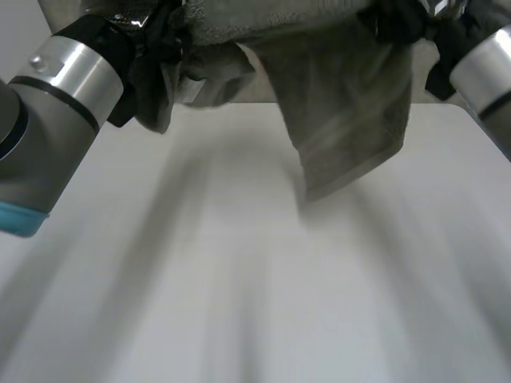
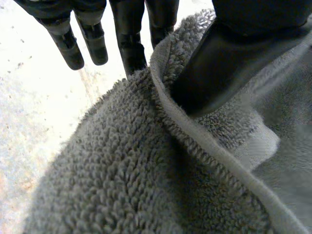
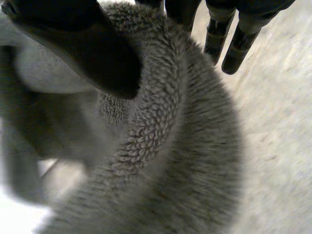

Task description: Fold the towel.

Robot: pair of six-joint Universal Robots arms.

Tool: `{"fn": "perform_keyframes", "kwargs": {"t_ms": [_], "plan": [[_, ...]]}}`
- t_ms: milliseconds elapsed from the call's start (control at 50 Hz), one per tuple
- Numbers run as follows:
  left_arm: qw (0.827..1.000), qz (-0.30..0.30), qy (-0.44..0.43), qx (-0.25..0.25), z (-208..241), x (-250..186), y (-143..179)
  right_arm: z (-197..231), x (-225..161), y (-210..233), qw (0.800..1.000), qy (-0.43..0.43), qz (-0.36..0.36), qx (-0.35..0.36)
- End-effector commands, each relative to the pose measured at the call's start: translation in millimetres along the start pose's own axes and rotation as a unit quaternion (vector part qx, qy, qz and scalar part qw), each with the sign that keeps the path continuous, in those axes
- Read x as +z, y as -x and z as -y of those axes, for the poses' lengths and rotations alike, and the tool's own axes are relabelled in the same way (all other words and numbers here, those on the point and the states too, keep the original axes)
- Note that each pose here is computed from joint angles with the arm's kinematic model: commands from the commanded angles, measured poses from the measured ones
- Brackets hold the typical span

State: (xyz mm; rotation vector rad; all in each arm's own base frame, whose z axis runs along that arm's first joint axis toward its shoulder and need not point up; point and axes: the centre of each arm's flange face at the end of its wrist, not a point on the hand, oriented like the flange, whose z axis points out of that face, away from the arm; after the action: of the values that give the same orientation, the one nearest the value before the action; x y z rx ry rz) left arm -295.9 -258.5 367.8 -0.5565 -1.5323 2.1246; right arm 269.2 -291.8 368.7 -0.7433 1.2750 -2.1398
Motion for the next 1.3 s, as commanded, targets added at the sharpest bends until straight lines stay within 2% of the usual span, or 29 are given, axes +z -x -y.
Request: {"fn": "perform_keyframes", "kwargs": {"t_ms": [20,40,60,80,100,120,140,160,180,200,220,260,340,480,640,680,740,860,1020,1100,1180,1300], "plan": [[0.990,0.004,0.140,0.004,-82.3,-46.5,4.0,-65.0,-65.9,48.9,0.981,0.152,0.118,0.011],[0.990,0.004,0.141,0.004,-82.5,-46.6,4.1,-80.7,-83.1,58.1,0.972,0.188,0.140,0.005],[0.985,0.001,0.172,0.017,-102.8,-57.8,7.1,-80.8,-83.3,58.2,0.972,0.188,0.140,0.005],[0.985,0.001,0.173,0.018,-103.0,-57.9,7.2,-95.3,-101.6,66.8,0.961,0.229,0.155,-0.001],[0.979,-0.007,0.202,0.034,-122.8,-69.7,7.4,-109.7,-118.8,74.7,0.947,0.273,0.171,-0.007],[0.972,-0.018,0.228,0.052,-141.8,-80.8,5.9,-109.9,-119.0,74.8,0.946,0.274,0.171,-0.007],[0.972,-0.018,0.229,0.052,-142.0,-80.9,5.9,-119.6,-134.0,81.7,0.930,0.314,0.191,-0.011],[0.964,-0.030,0.254,0.069,-159.5,-92.0,3.3,-125.2,-145.4,85.3,0.913,0.349,0.211,-0.017],[0.956,-0.040,0.277,0.083,-173.6,-101.0,1.6,-125.3,-145.5,85.4,0.913,0.349,0.211,-0.017],[0.956,-0.040,0.277,0.083,-173.7,-101.1,1.6,-126.2,-153.5,85.5,0.898,0.378,0.225,-0.020],[0.950,-0.046,0.294,0.093,-182.7,-108.2,0.3,-126.2,-153.5,85.5,0.898,0.379,0.225,-0.020],[0.946,-0.049,0.305,0.099,-188.1,-112.8,0.2,-120.4,-161.1,84.4,0.878,0.412,0.243,0.001],[0.944,-0.047,0.311,0.097,-189.7,-116.0,0.7,-117.7,-154.0,78.7,0.881,0.411,0.233,0.007],[0.945,-0.048,0.311,0.095,-188.1,-117.4,-1.4,-114.9,-135.9,63.5,0.901,0.394,0.172,0.056],[0.947,-0.042,0.307,0.079,-182.6,-121.3,-2.1,-118.7,-123.6,51.1,0.908,0.399,0.119,0.044],[0.945,-0.040,0.314,0.078,-184.6,-124.8,-2.0,-133.4,-114.8,42.5,0.900,0.429,0.076,0.014],[0.942,-0.038,0.324,0.076,-187.9,-129.9,-1.7,-145.3,-107.2,40.4,0.895,0.443,0.060,-0.005],[0.938,-0.037,0.337,0.072,-192.1,-138.1,-1.4,-177.3,-94.4,39.6,0.884,0.464,0.051,-0.019],[0.937,-0.034,0.339,0.071,-191.3,-144.1,-1.3,-199.3,-85.6,36.0,0.878,0.476,0.044,-0.028],[0.939,-0.032,0.335,0.072,-191.3,-142.8,-0.2,-194.1,-86.2,34.4,0.879,0.475,0.040,-0.030],[0.941,-0.031,0.329,0.074,-191.9,-139.9,0.7,-164.7,-90.7,30.1,0.891,0.453,0.025,-0.033],[0.947,-0.029,0.308,0.084,-196.4,-131.8,2.7,-155.0,-103.6,14.1,0.902,0.431,0.000,-0.037]]}}
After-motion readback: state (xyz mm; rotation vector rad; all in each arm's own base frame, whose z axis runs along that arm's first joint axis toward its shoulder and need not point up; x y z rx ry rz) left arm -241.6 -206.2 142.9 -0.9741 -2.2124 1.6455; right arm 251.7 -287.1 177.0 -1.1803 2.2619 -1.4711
